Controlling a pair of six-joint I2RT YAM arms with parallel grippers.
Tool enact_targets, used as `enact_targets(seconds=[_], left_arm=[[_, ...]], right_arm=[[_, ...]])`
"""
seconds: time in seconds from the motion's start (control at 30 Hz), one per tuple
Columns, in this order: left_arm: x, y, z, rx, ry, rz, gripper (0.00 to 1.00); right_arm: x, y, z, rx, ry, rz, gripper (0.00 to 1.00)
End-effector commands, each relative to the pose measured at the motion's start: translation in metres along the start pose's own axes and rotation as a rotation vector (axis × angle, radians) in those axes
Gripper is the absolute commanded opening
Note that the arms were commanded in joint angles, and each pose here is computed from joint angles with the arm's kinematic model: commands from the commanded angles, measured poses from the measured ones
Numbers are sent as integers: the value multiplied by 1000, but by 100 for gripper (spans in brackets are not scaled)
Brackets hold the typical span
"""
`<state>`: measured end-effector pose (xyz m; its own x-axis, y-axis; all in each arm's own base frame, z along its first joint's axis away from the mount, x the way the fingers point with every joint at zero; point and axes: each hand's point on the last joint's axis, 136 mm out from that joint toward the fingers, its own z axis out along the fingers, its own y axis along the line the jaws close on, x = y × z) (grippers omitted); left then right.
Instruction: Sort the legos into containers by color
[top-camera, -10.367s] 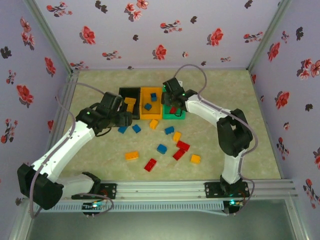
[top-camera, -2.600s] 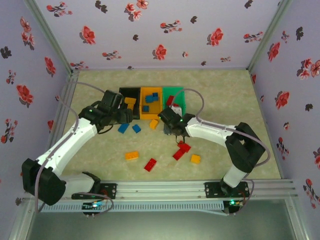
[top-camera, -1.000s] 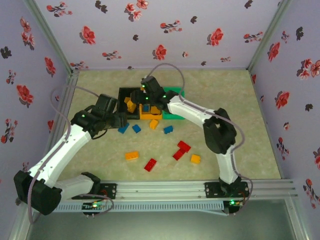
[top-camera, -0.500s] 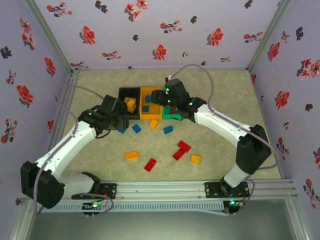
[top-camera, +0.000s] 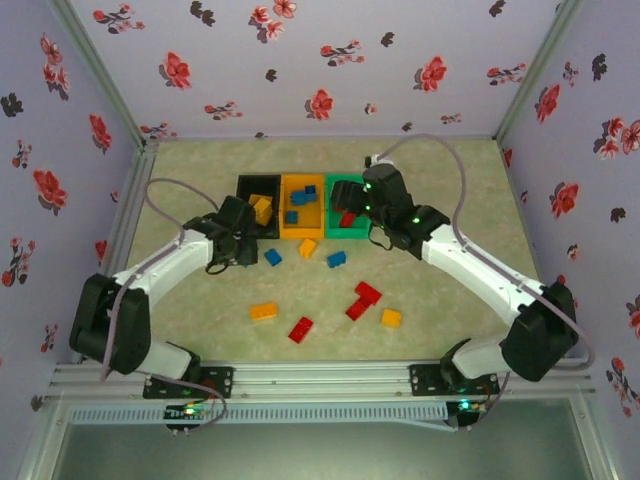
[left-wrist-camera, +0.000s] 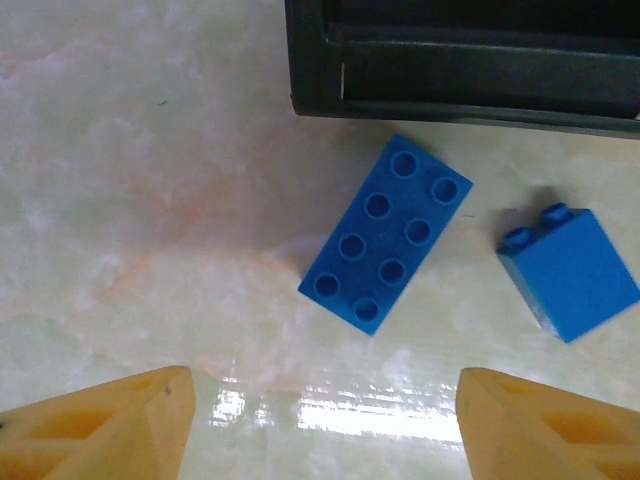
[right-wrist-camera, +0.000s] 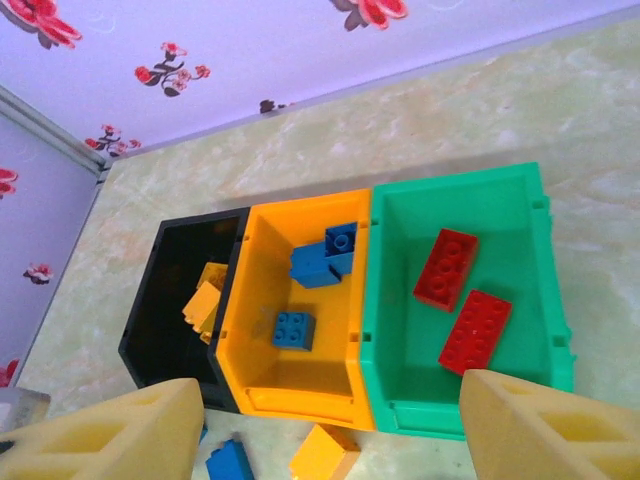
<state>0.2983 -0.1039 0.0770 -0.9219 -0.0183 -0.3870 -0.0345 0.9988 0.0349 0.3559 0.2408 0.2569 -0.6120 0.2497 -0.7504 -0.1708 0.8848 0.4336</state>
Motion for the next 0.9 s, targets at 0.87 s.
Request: enact_targets(seconds=[0.87], left_arm=[[5, -9, 44, 24, 63, 32, 36]], right_arm=[[-12, -32, -34, 102, -61, -19, 71]])
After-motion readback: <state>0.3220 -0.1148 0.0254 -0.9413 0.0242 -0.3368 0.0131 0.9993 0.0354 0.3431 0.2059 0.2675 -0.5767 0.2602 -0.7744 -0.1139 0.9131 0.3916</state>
